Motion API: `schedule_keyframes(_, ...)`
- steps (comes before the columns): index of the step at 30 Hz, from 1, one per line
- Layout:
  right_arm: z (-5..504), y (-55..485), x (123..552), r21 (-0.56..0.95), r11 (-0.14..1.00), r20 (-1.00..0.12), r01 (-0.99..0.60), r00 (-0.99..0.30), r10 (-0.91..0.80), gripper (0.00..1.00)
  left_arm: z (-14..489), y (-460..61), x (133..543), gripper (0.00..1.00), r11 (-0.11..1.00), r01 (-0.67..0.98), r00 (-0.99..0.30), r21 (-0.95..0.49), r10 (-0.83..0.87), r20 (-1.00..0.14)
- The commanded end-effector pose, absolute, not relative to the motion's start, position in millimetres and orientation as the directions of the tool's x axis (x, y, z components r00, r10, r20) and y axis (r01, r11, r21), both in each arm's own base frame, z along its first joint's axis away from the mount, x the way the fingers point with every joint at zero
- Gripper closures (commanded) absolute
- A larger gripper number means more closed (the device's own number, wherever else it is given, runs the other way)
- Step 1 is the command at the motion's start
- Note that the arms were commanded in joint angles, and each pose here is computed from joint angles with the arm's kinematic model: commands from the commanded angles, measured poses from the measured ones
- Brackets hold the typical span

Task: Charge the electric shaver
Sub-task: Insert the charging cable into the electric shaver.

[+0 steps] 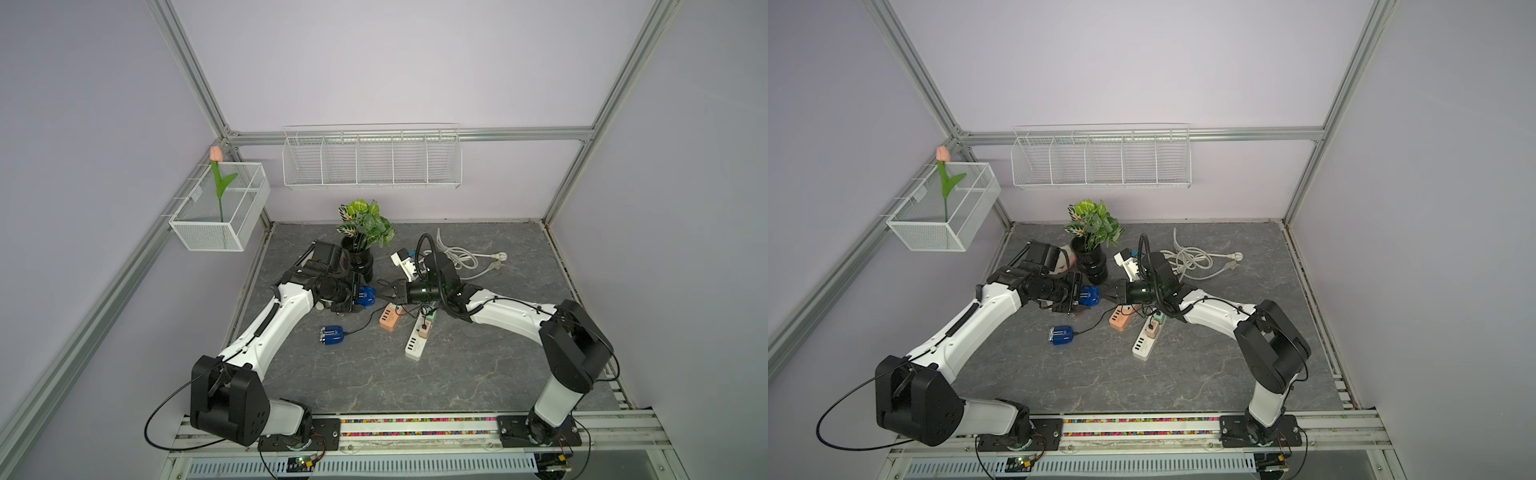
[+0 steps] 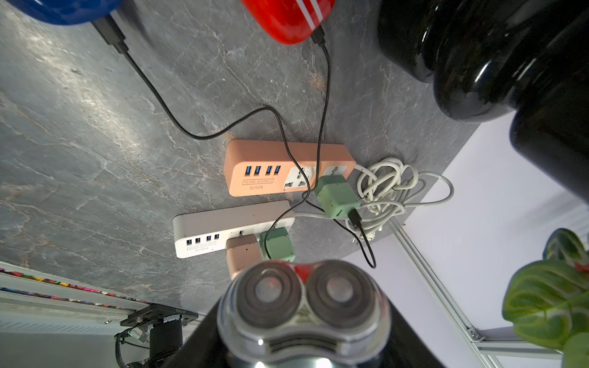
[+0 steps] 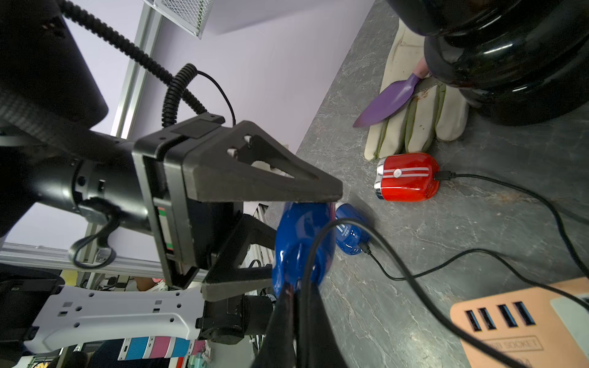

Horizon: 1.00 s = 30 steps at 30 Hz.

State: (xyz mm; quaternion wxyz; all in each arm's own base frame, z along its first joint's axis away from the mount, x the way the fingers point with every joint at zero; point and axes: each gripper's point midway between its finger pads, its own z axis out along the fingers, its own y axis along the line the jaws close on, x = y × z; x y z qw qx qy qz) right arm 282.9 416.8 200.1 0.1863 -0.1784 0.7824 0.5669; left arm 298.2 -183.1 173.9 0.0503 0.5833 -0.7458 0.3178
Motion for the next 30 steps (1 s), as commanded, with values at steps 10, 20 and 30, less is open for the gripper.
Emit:
schedule_keyframes(10, 193, 425, 273, 0.809, 0.305, -0.49, -0.503, -0.863, -0.124, 0.93, 217, -219, 309, 1.0, 0.114, -0.849, -0.419, -0.516, -0.74, 0.526)
schedule_keyframes(20, 198, 438, 275, 0.825, 0.263, -0.49, -0.501, -0.865, -0.11, 0.93, 225, -248, 307, 1.0, 0.09, -0.845, -0.436, -0.527, -0.686, 0.582)
schedule_keyframes(30, 196, 449, 278, 0.837, 0.228, -0.493, -0.498, -0.866, -0.081, 0.93, 244, -267, 301, 1.0, 0.02, -0.841, -0.437, -0.541, -0.615, 0.657)
